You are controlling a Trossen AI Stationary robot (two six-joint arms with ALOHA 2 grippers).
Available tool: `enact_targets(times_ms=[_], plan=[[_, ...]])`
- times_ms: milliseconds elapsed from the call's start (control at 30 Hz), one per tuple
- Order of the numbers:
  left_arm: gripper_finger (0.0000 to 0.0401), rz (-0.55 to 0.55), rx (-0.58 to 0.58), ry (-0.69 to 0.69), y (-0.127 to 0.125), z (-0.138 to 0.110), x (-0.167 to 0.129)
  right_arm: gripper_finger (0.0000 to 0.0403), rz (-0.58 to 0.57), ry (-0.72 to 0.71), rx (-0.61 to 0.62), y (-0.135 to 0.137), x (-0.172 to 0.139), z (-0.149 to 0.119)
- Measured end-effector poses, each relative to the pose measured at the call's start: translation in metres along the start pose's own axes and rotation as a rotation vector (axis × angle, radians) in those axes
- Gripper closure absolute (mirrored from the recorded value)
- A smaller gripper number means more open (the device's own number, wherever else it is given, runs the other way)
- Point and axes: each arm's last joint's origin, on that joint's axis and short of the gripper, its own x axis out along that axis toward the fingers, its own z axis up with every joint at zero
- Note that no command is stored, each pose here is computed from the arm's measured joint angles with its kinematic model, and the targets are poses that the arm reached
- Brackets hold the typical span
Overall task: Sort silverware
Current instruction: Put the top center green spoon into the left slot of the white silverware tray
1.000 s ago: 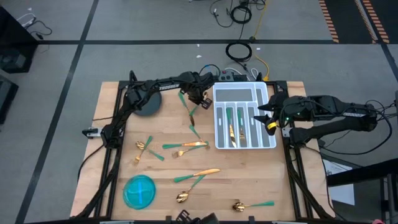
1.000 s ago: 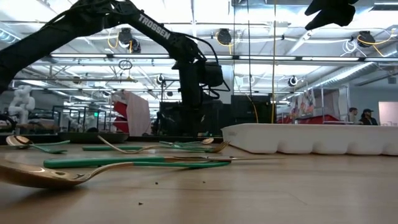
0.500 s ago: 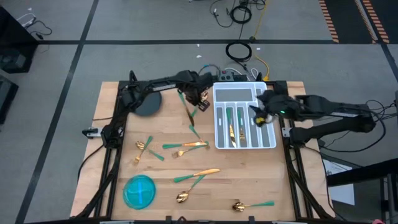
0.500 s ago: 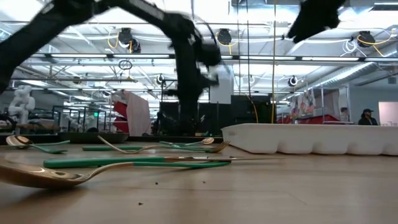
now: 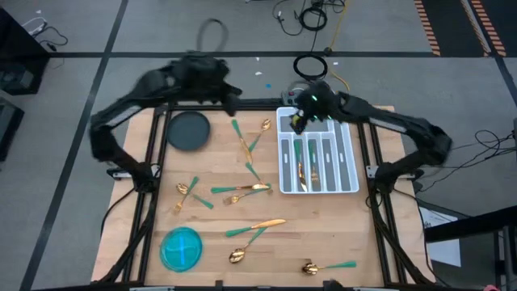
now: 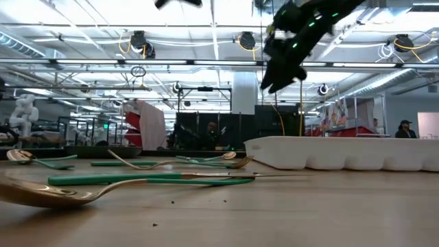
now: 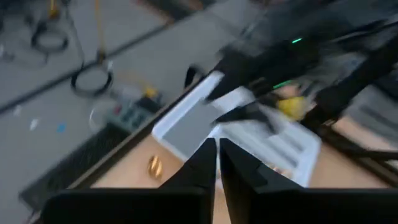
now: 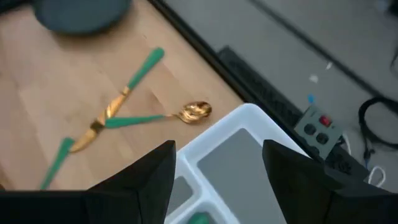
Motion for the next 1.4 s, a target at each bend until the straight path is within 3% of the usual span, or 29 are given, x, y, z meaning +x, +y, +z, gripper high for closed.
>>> enact_targets(times_ms=[267, 400, 567, 800, 1400], plan=[[0.0353, -0.074, 0.021, -0.11, -0.008, -0.001, -0.059, 0.0167, 0.096, 0.218, -0.155, -0.01, 0.073, 0.066], [0.0352, -0.086, 0.049, -0.14, -0.009, -0.002, -0.073, 0.0167, 0.094, 0.301, -0.243, -0.015, 0.104, 0.08], [0.0351, -0.091, 0.06, -0.154, -0.008, -0.002, -0.081, 0.0167, 0.089, 0.415, -0.306, -0.019, 0.144, 0.075], [0.0351, -0.092, 0.074, -0.164, -0.007, -0.002, -0.085, 0.0167, 0.1, 0.535, -0.274, -0.02, 0.184, 0.054], [0.0351, -0.06, 0.115, -0.177, -0.006, -0.002, -0.086, 0.0167, 0.085, 0.525, -0.305, -0.024, 0.2, 0.048]])
